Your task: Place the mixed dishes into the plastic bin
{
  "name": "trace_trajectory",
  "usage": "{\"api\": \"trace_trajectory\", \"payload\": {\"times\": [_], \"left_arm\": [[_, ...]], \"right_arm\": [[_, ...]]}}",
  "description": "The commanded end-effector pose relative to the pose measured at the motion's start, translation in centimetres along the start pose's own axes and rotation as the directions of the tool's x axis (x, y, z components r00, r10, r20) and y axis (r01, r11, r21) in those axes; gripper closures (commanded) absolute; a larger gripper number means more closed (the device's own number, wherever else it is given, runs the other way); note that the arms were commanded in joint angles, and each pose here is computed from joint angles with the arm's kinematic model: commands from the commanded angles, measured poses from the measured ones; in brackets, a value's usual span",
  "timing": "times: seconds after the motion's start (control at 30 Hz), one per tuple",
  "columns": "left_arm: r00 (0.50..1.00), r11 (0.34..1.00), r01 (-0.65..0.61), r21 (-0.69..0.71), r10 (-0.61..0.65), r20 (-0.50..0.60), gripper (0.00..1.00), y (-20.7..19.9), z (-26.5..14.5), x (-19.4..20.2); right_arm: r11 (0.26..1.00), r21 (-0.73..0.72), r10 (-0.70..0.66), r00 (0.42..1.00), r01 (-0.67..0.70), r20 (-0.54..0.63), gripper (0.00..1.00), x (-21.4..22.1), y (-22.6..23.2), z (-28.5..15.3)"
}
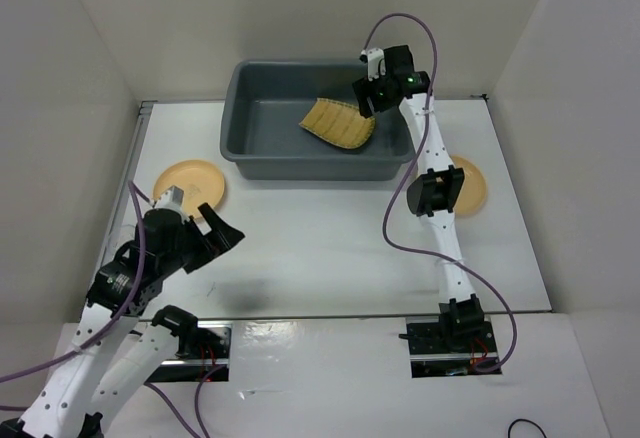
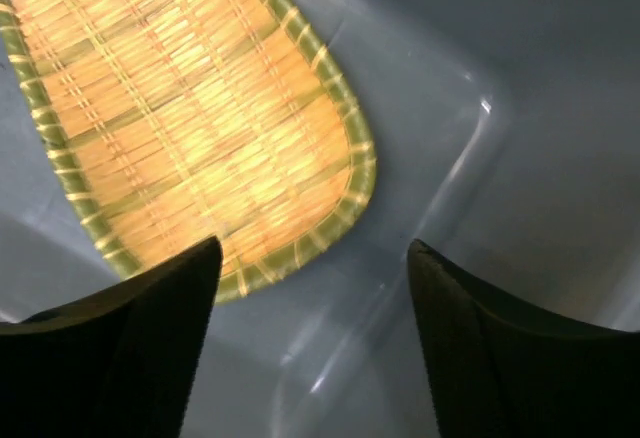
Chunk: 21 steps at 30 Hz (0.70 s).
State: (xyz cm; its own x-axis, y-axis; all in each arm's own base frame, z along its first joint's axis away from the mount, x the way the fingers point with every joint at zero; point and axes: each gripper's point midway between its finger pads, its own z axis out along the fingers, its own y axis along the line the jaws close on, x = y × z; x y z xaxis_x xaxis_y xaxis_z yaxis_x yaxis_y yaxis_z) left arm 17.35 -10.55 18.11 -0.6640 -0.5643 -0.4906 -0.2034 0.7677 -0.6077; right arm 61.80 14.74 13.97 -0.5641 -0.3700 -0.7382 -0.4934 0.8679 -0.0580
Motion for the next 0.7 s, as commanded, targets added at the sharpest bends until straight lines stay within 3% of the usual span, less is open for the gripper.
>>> {"api": "trace_trajectory", "payload": {"times": [0.0, 0.13, 0.17, 0.23, 0.27, 0.3, 0.33, 0.4, 0.43, 0.57, 0.67], "left_arm": [[0.993, 0.998, -0.046, 0.053, 0.040, 0.112, 0.00, -2.9, -1.6, -3.6], [0.975, 0.988, -0.155, 0.020, 0.150, 0.166, 0.00, -4.9, -2.4, -6.7], [0.962, 0.978, -0.207, -0.003, 0.204, 0.184, 0.00, -5.0, -2.5, -7.6], [0.951, 0.966, -0.253, -0.059, 0.260, 0.168, 0.00, -4.9, -2.1, -8.4], [0.936, 0.952, -0.292, -0.092, 0.304, 0.175, 0.00, -5.1, -1.9, -9.4], [0.931, 0.943, -0.312, -0.116, 0.328, 0.160, 0.00, -4.7, -1.7, -9.5], [0.928, 0.932, -0.336, -0.139, 0.353, 0.124, 0.00, -4.3, -1.0, -9.2], [0.912, 0.911, -0.368, -0.188, 0.393, 0.118, 0.00, -3.5, -0.5, -9.7], [0.912, 0.907, -0.368, -0.205, 0.395, 0.109, 0.00, -3.0, -0.3, -9.5], [0.897, 0.897, -0.391, -0.207, 0.421, 0.132, 0.00, -2.6, 0.7, -9.6], [0.894, 0.899, -0.386, -0.205, 0.420, 0.157, 0.00, -2.3, 0.8, -9.6]], "right_arm": [[0.999, 0.050, -0.011, 1.000, 0.010, 0.021, 0.17, -2.2, 0.0, -3.6], [0.974, 0.217, 0.047, 0.996, -0.064, 0.080, 0.11, -4.9, -2.9, -8.4], [0.960, 0.263, 0.058, 0.990, -0.092, 0.132, 0.10, -6.6, -4.0, -11.6], [0.943, 0.297, 0.119, 0.986, -0.150, 0.119, 0.09, -5.4, -6.9, -14.0], [0.939, 0.299, 0.125, 0.980, -0.167, 0.152, 0.09, -6.2, -7.6, -17.6], [0.947, 0.257, 0.177, 0.981, -0.193, 0.083, 0.09, -3.6, -7.7, -17.2], [0.928, 0.282, 0.222, 0.968, -0.246, 0.114, 0.07, -2.9, -10.1, -21.0], [0.923, 0.218, 0.320, 0.947, -0.318, 0.024, 0.06, 1.6, -11.0, -21.6], [0.895, 0.245, 0.380, 0.925, -0.373, 0.019, 0.04, 4.2, -13.9, -23.5], [0.874, 0.199, 0.477, 0.861, -0.444, -0.176, 0.03, 14.1, -15.3, -24.6], [0.818, 0.147, 0.573, 0.770, -0.556, -0.279, 0.03, 21.0, -14.9, -25.1]]}}
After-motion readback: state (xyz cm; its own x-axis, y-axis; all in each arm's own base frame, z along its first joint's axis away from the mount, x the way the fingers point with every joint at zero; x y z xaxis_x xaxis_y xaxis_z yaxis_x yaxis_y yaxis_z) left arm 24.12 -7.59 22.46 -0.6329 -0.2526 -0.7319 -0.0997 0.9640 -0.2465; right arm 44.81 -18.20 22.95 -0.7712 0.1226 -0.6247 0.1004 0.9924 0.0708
